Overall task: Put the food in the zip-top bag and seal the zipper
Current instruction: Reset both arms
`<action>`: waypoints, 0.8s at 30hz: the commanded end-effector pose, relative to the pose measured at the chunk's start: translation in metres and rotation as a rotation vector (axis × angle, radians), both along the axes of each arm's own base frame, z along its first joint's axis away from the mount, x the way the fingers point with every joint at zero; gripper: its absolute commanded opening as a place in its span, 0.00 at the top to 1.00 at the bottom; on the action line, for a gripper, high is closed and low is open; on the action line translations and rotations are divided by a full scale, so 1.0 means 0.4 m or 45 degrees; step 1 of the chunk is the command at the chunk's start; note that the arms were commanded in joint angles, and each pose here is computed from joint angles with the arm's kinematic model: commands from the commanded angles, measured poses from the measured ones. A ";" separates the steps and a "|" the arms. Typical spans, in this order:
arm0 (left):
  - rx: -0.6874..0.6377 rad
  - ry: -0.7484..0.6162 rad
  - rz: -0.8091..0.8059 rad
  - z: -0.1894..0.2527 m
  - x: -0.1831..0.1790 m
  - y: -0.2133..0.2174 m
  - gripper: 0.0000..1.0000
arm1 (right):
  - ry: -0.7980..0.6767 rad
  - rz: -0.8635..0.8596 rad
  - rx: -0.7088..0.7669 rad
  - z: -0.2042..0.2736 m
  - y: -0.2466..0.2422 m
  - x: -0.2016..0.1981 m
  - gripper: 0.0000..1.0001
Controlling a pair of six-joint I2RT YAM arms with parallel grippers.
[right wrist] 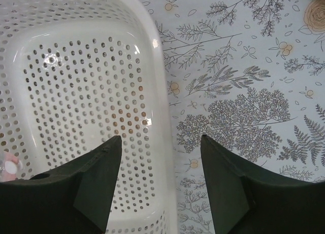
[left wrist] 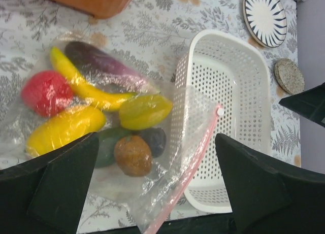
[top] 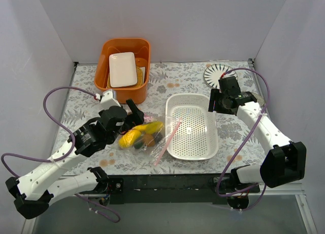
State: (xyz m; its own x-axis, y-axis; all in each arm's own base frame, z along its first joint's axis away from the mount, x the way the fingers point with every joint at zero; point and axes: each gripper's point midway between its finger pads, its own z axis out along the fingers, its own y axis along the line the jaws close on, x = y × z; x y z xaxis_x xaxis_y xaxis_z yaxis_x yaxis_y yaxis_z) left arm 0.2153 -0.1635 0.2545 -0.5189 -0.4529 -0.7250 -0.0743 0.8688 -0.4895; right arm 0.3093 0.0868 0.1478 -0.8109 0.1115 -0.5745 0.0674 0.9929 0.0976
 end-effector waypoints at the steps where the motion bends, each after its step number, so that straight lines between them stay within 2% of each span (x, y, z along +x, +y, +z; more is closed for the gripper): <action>1: 0.061 -0.149 -0.012 0.087 0.114 0.023 0.02 | -0.031 0.011 -0.005 0.017 -0.009 -0.005 0.29; 3: 0.042 -0.131 -0.037 0.081 0.149 0.025 0.02 | -0.033 0.008 -0.006 0.019 -0.013 -0.009 0.29; 6: 0.051 -0.175 0.028 0.091 0.215 0.094 0.02 | -0.044 0.004 -0.011 0.019 -0.021 -0.015 0.29; 11: 0.057 -0.062 0.212 0.004 0.277 0.278 0.02 | -0.096 -0.026 -0.050 0.018 -0.056 -0.010 0.24; 15: 0.144 -0.072 0.423 -0.073 0.273 0.419 0.02 | -0.299 -0.064 -0.093 0.064 -0.104 0.002 0.21; 16: 0.166 -0.055 0.528 -0.104 0.264 0.482 0.02 | -0.351 -0.062 -0.155 0.073 -0.125 0.007 0.20; 17: 0.164 -0.008 0.545 -0.156 0.253 0.498 0.02 | -0.432 -0.074 -0.174 0.094 -0.135 0.021 0.16; 20: 0.148 -0.005 0.561 -0.215 0.254 0.516 0.02 | -0.501 -0.133 -0.316 0.097 -0.195 0.007 0.07; 21: 0.138 -0.047 0.531 -0.193 0.270 0.508 0.02 | -0.495 -0.139 -0.344 0.087 -0.206 0.002 0.03; 23: 0.131 -0.024 0.526 -0.175 0.283 0.506 0.02 | -0.489 -0.184 -0.389 0.080 -0.227 -0.003 0.03; 24: 0.138 -0.026 0.599 -0.161 0.288 0.529 0.02 | -0.482 -0.212 -0.386 0.074 -0.231 -0.006 0.03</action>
